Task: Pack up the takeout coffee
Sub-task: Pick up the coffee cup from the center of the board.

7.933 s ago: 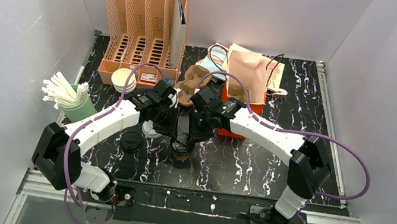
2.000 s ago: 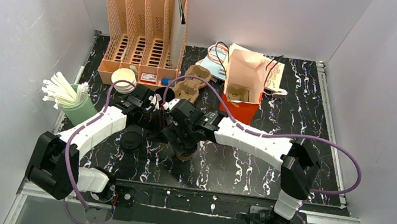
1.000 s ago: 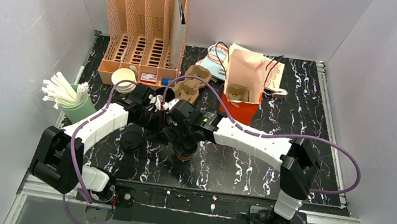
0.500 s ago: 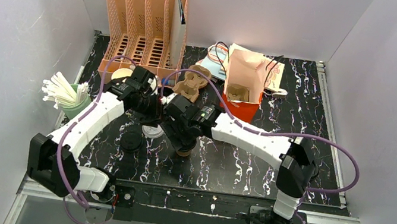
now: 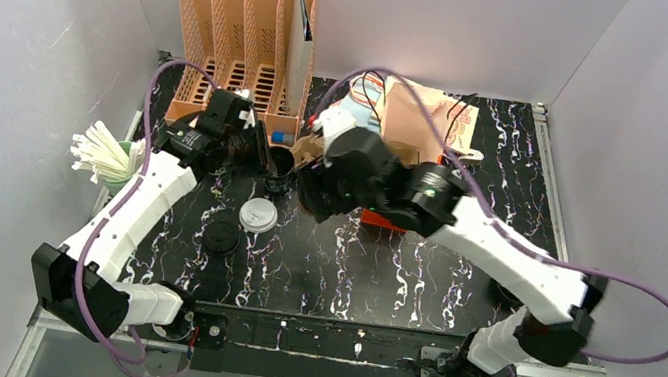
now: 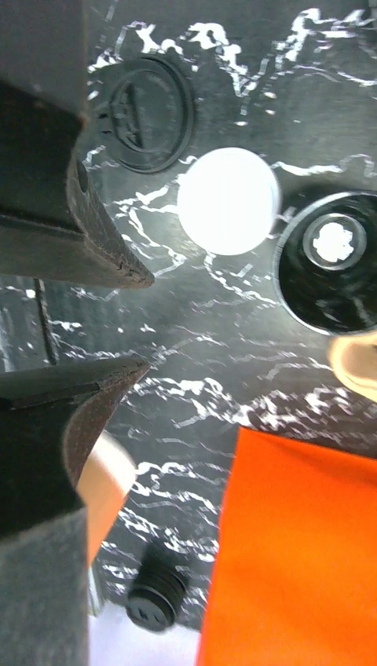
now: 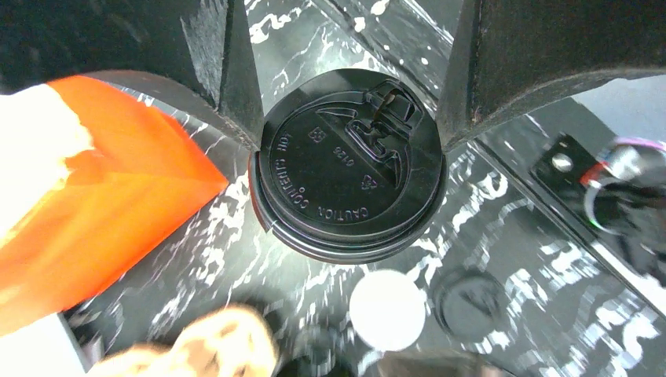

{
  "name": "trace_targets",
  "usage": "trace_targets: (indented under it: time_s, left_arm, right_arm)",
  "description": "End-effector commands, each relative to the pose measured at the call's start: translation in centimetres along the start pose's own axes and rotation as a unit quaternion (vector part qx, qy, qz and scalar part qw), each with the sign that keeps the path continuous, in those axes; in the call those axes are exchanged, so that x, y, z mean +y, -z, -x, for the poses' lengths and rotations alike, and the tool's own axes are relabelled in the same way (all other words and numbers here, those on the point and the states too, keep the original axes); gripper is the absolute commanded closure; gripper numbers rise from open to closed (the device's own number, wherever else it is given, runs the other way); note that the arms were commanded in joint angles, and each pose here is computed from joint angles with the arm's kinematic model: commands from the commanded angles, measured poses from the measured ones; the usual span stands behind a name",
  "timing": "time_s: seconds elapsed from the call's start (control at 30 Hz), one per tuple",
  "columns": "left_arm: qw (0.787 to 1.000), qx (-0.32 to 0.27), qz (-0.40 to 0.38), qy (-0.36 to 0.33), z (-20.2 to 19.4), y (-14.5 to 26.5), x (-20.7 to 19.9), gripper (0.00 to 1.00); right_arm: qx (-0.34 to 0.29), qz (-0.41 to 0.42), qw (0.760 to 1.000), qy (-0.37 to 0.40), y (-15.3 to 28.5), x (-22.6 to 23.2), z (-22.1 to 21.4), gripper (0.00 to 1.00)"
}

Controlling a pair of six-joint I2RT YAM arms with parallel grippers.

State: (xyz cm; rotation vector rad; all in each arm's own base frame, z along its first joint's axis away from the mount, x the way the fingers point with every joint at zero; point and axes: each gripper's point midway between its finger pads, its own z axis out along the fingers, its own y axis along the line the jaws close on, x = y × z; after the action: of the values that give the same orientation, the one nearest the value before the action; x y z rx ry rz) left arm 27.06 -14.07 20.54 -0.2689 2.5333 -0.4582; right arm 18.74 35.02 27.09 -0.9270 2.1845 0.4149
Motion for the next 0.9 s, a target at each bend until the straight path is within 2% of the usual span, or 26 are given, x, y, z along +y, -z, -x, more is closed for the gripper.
trace_targets:
  time_s: [0.0, 0.1, 0.2, 0.27, 0.33, 0.47, 0.67, 0.87]
  left_arm:
    - [0.994, -0.098, -0.041, 0.014, 4.8, 1.9, -2.6, 0.63]
    - [0.988, -0.115, -0.103, 0.011, 6.7, 2.2, -5.7, 0.60]
    - [0.978, -0.123, -0.166, 0.002, 8.7, 2.3, -9.1, 0.51]
    - [0.972, -0.130, -0.196, -0.004, 10.0, 2.2, -11.2, 0.42]
    - [0.964, -0.141, -0.224, -0.015, 11.4, 2.1, -13.5, 0.37]
    - [0.955, -0.157, -0.249, -0.040, 13.5, 1.3, -17.9, 0.31]
    - [0.944, -0.172, -0.272, -0.066, 14.5, 0.2, -22.9, 0.29]
    - [0.941, -0.157, -0.294, -0.066, 14.7, -1.3, -25.1, 0.27]
  right_arm:
    - [-0.171, -0.011, 0.985, -0.022, 8.5, -2.2, 7.7, 0.48]
    - [-0.230, -0.054, 0.971, -0.042, 11.7, -4.5, 9.8, 0.53]
    - [-0.262, -0.121, 0.955, -0.063, 14.0, -7.4, 10.4, 0.56]
    - [-0.268, -0.173, 0.945, -0.068, 14.8, -9.4, 10.2, 0.58]
    - [-0.269, -0.221, 0.935, -0.072, 15.5, -11.1, 10.1, 0.63]
    - [-0.254, -0.271, 0.926, -0.074, 15.7, -14.1, 10.2, 0.67]
    - [-0.221, -0.303, 0.919, -0.122, 14.1, -20.7, 10.1, 0.70]
    - [-0.213, -0.270, 0.928, -0.142, 12.1, -21.6, 11.4, 0.71]
